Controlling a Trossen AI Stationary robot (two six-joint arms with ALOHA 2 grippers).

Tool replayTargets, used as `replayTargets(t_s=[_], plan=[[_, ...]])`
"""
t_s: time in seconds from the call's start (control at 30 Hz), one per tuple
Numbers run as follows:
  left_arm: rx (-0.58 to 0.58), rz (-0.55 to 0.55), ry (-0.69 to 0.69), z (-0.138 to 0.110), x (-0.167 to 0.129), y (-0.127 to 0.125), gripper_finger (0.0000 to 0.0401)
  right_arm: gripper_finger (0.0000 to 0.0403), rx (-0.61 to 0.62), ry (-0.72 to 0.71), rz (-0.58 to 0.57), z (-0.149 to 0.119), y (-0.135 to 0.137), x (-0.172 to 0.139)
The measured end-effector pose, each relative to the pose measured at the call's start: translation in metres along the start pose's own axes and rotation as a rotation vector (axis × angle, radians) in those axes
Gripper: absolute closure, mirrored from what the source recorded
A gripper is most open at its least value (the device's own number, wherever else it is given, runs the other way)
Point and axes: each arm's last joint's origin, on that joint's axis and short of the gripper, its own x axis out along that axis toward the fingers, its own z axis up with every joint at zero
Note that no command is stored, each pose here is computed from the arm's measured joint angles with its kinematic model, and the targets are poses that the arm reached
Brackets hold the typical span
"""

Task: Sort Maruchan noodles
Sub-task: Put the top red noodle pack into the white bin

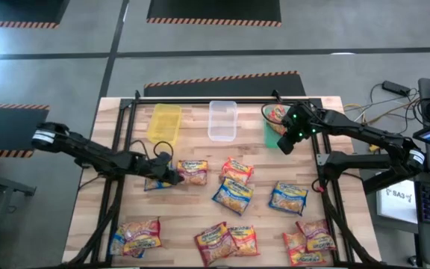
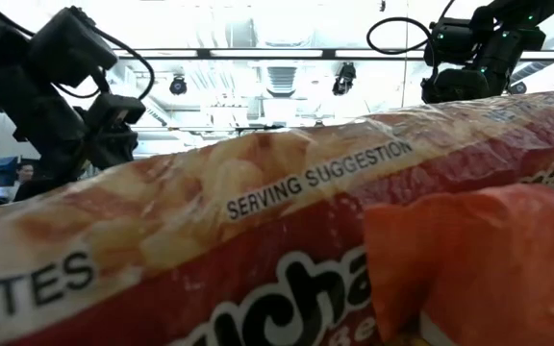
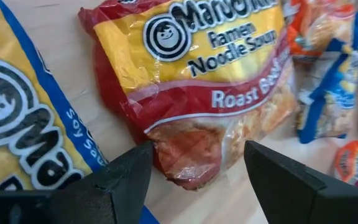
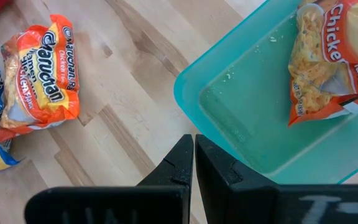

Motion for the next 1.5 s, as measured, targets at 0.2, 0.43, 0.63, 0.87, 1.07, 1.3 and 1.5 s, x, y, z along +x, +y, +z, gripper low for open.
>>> replayTargets(t_s=[0.2, 0.43, 0.63, 0.87, 1.07, 1.3, 1.5], plan=[[0.050, 0.029, 0.002, 0.000, 0.007, 0.000, 0.0163, 0.0394, 0.000, 0.000, 0.000, 0.000, 0.000, 0.000], [0.062, 0.050, -0.039, 0.001, 0.008, 0.001, 0.0163, 0.0394, 0.001, 0.000, 0.000, 0.000, 0.000, 0.000], [0.131, 0.002, 0.025, -0.001, 0.004, -0.004, 0.0163, 0.0394, -0.017, -0.001, 0.000, 0.000, 0.000, 0.000], [0.263, -0.009, 0.027, 0.004, 0.001, -0.020, 0.0163, 0.0394, -0.061, -0.045, 0.006, 0.004, 0.001, 0.000], [0.344, 0.012, 0.037, 0.007, -0.002, -0.030, 0.0163, 0.0394, -0.249, -0.127, -0.027, 0.012, 0.001, -0.001], [0.505, 0.041, 0.014, 0.010, -0.005, -0.037, 0.0164, 0.0394, 0.186, -0.181, 0.021, 0.020, 0.002, 0.003], [0.837, 0.059, 0.019, 0.011, 0.000, -0.040, 0.0168, 0.0394, 0.180, -0.334, 0.038, 0.037, 0.004, 0.004]])
